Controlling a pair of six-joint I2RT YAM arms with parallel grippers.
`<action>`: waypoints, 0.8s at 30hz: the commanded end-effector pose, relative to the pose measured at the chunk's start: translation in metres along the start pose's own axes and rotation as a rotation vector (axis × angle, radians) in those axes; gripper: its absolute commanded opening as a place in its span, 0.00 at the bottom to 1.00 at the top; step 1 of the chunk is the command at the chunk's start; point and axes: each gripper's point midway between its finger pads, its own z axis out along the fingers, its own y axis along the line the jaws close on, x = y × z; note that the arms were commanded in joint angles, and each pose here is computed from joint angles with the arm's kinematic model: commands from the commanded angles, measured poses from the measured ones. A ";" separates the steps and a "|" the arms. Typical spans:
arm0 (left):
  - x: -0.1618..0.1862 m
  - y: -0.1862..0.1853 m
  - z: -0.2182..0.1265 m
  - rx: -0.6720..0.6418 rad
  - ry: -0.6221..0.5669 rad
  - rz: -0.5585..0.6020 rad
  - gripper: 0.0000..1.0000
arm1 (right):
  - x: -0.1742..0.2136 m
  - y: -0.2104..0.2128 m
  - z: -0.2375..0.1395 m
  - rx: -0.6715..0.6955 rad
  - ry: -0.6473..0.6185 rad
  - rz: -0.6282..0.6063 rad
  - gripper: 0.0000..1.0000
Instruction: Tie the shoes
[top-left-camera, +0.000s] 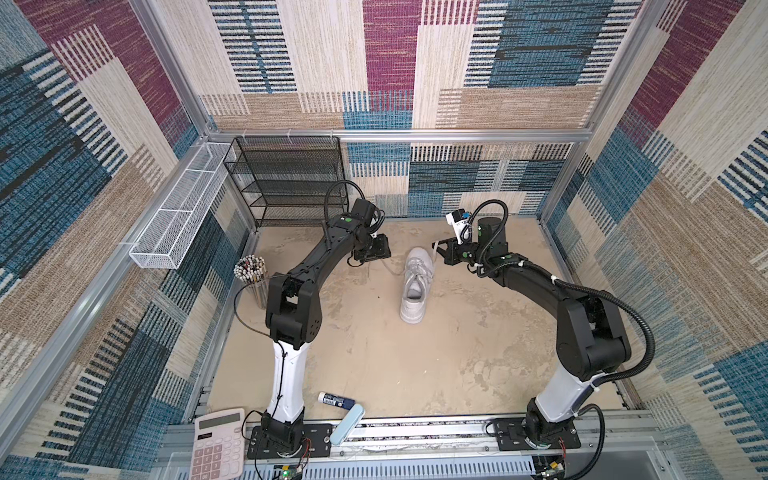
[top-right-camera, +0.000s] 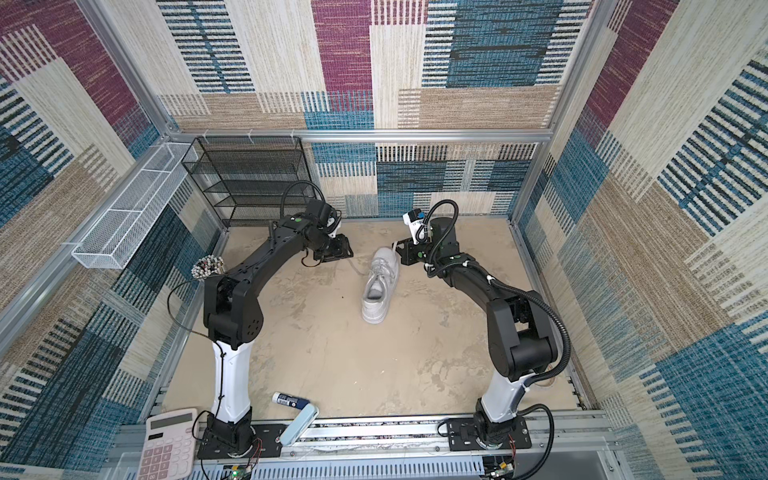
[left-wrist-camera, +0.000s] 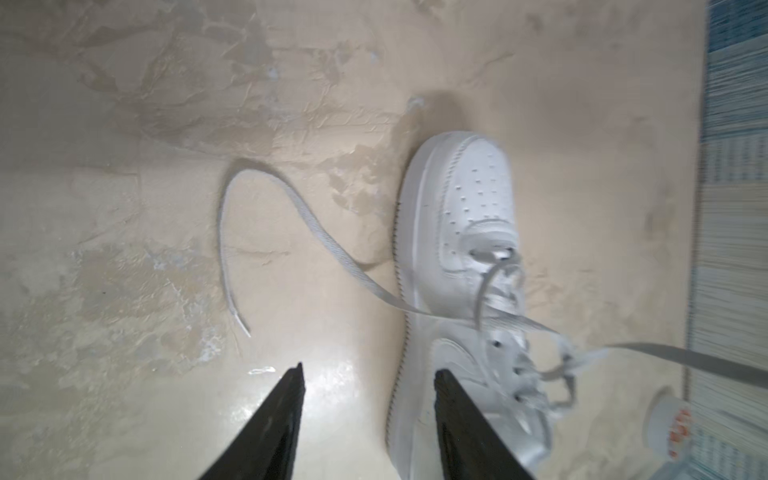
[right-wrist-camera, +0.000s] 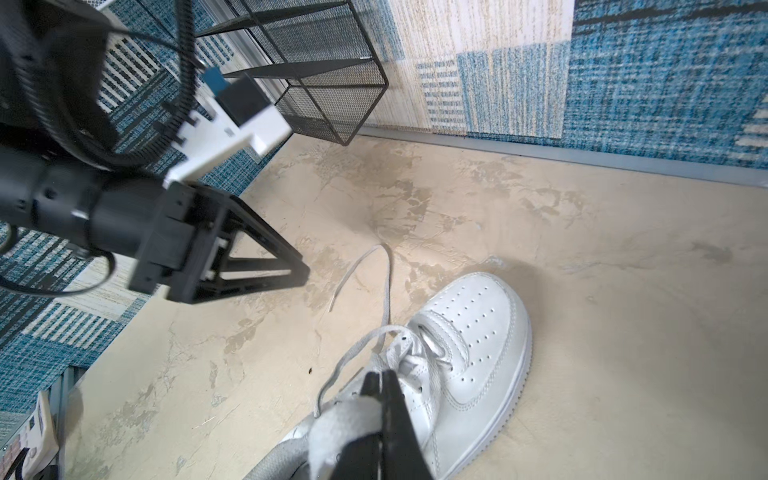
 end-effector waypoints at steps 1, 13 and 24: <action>-0.004 0.017 0.013 -0.159 -0.022 0.086 0.54 | -0.004 -0.001 -0.004 0.018 -0.014 0.004 0.00; -0.019 0.041 0.057 -0.390 -0.077 0.065 0.47 | -0.006 0.000 -0.010 0.015 -0.020 0.006 0.00; -0.027 0.033 0.088 -0.370 -0.081 0.086 0.39 | -0.005 0.000 -0.012 0.004 -0.018 0.019 0.00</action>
